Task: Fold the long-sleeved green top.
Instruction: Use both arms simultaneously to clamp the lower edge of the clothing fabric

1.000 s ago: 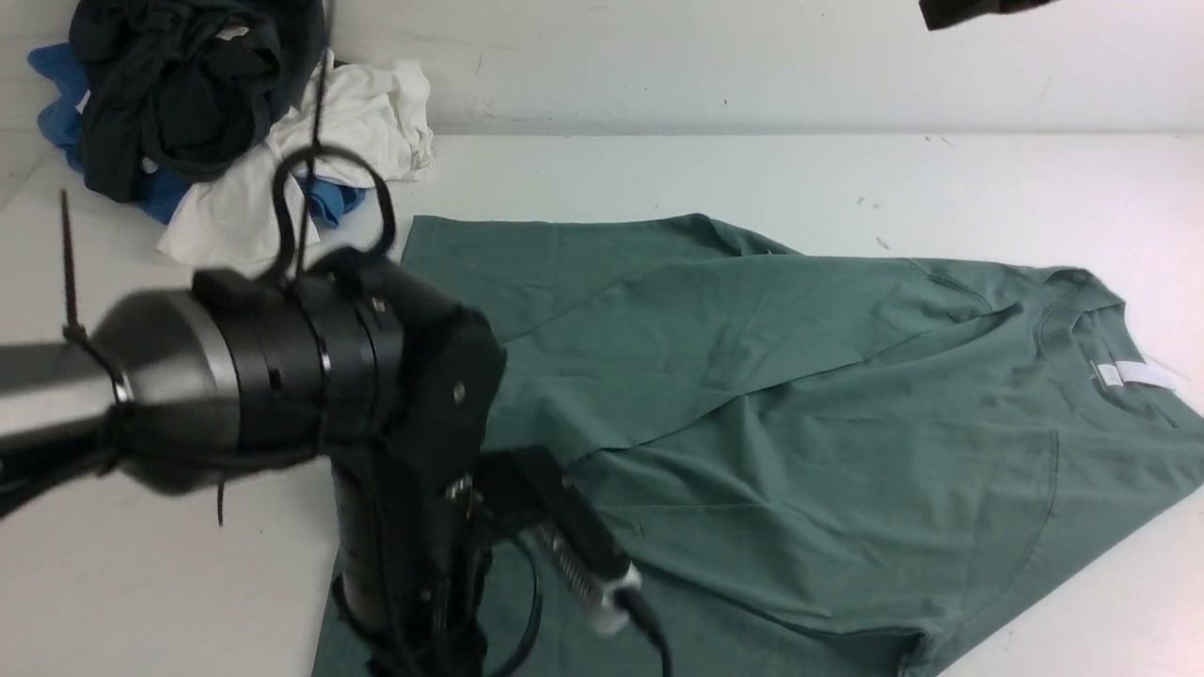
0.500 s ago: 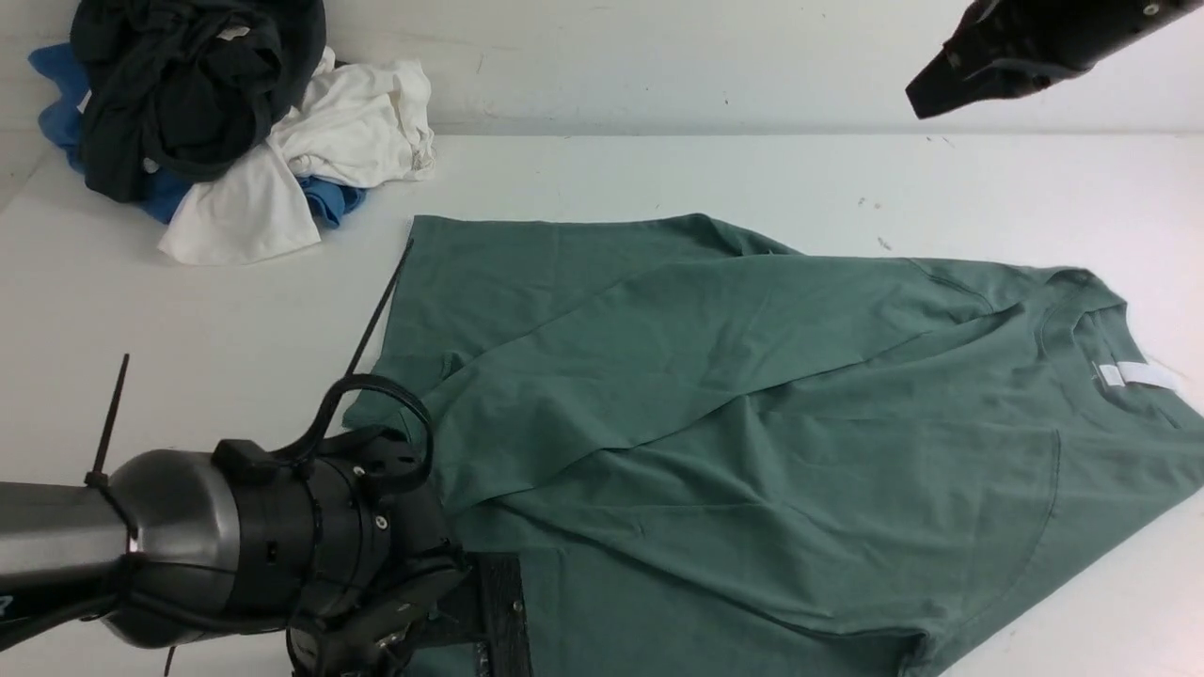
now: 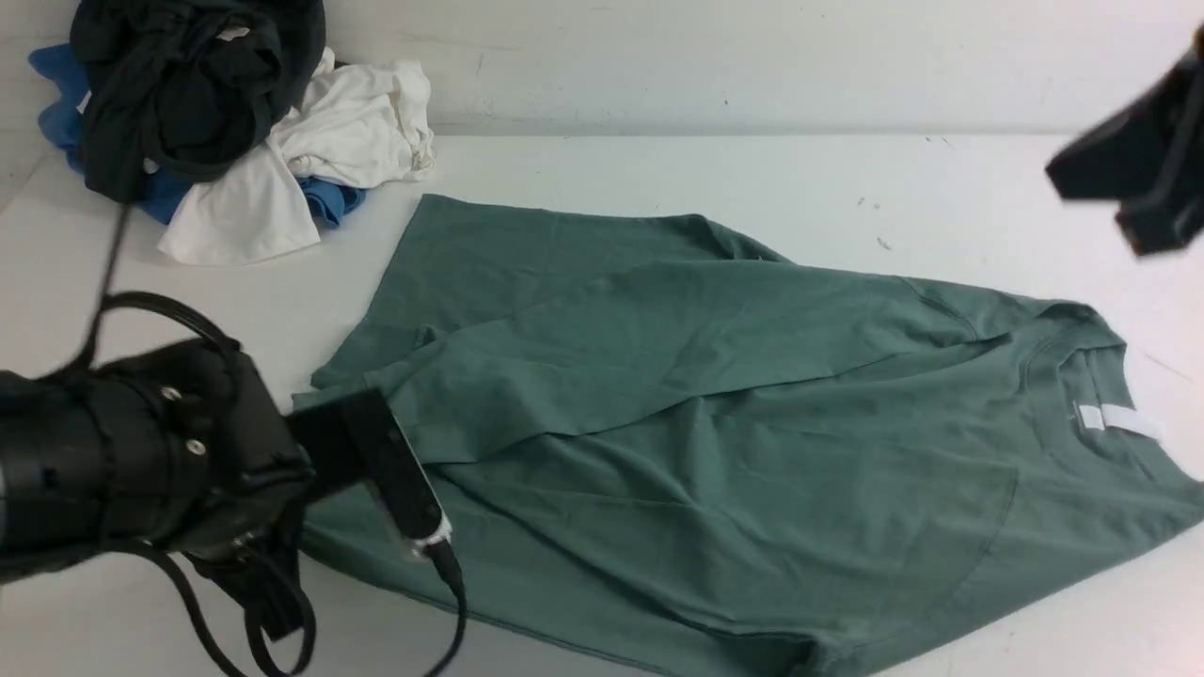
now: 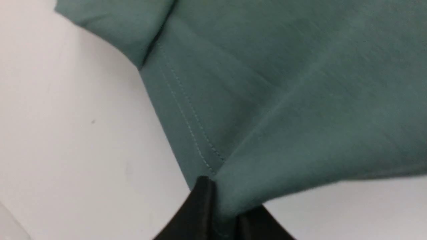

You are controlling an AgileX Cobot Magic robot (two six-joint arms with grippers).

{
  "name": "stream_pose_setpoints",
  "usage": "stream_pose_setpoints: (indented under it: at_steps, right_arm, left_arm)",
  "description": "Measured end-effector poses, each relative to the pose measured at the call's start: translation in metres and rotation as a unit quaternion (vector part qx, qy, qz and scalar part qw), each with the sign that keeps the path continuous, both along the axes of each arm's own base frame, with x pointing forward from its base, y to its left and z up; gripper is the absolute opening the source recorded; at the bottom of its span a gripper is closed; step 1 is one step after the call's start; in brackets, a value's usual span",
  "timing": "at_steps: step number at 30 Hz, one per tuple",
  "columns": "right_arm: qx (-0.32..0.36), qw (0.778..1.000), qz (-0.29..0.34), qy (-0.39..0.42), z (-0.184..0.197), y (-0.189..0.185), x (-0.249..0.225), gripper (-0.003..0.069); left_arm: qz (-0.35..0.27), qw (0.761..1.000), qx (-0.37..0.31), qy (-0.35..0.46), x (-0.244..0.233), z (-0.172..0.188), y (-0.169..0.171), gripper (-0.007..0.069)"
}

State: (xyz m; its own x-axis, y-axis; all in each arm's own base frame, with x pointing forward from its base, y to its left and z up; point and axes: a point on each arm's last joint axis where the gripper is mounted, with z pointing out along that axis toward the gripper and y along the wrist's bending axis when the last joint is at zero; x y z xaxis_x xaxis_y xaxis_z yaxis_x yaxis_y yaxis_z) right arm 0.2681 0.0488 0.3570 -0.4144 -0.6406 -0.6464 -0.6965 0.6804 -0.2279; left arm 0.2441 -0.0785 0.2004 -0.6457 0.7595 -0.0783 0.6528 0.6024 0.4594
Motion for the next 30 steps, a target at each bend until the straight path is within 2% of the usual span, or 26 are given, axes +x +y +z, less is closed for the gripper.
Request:
stream_pose_setpoints:
  at_steps: [1,3,6,10,12,13,14,17,22,24,27,28,30]
  right_arm:
    - [-0.001,1.000,0.001,-0.003,0.000,0.000,0.000,-0.0007]
    - [-0.020,0.998,0.009,0.054,-0.048,-0.002,-0.007,0.0010]
    - [-0.035,0.994,0.010,0.107,-0.089,-0.004,-0.018,0.0076]
    - [-0.057,0.990,0.009,0.126,-0.118,-0.008,-0.022,0.0251]
    - [-0.083,0.988,0.023,0.131,-0.130,-0.011,-0.022,0.0375]
    - [-0.085,0.988,0.024,0.130,-0.130,-0.011,-0.022,0.0375]
    - [-0.107,0.984,0.043,0.137,-0.139,-0.011,-0.022,0.0445]
    - [-0.138,0.976,0.077,0.152,-0.152,-0.005,-0.021,0.0486]
    - [-0.211,0.949,0.154,0.174,-0.182,0.011,-0.015,0.0456]
    - [-0.243,0.938,0.172,0.179,-0.193,0.011,-0.011,0.0405]
    - [-0.255,0.938,0.163,0.171,-0.198,0.010,-0.006,0.0287]
    - [-0.255,0.938,0.162,0.170,-0.198,0.010,-0.006,0.0277]
    - [-0.250,0.944,0.147,0.157,-0.197,0.010,-0.003,0.0140]
  left_arm:
    - [0.003,1.000,-0.001,-0.002,0.001,0.001,0.002,0.0025]
    - [0.052,0.998,-0.029,-0.016,0.006,0.010,0.017,0.0025]
    - [0.089,0.995,-0.047,-0.024,0.011,0.015,0.029,0.0025]
    - [0.122,0.990,-0.062,-0.035,0.017,0.022,0.041,0.0025]
    - [0.136,0.987,-0.073,-0.037,0.019,0.024,0.043,0.0025]
    - [0.136,0.987,-0.073,-0.037,0.019,0.024,0.044,0.0025]
    - [0.142,0.986,-0.079,-0.036,0.019,0.024,0.044,0.0025]
    - [0.146,0.985,-0.083,-0.035,0.019,0.024,0.044,0.0025]
    - [0.151,0.984,-0.092,-0.032,0.019,0.024,0.043,0.0025]
    - [0.153,0.983,-0.094,-0.031,0.019,0.023,0.042,0.0025]
    - [0.161,0.981,-0.104,-0.028,0.017,0.023,0.041,0.0025]
    - [0.161,0.981,-0.104,-0.027,0.017,0.023,0.041,0.0025]
    - [0.169,0.978,-0.118,-0.026,0.016,0.025,0.040,0.0025]
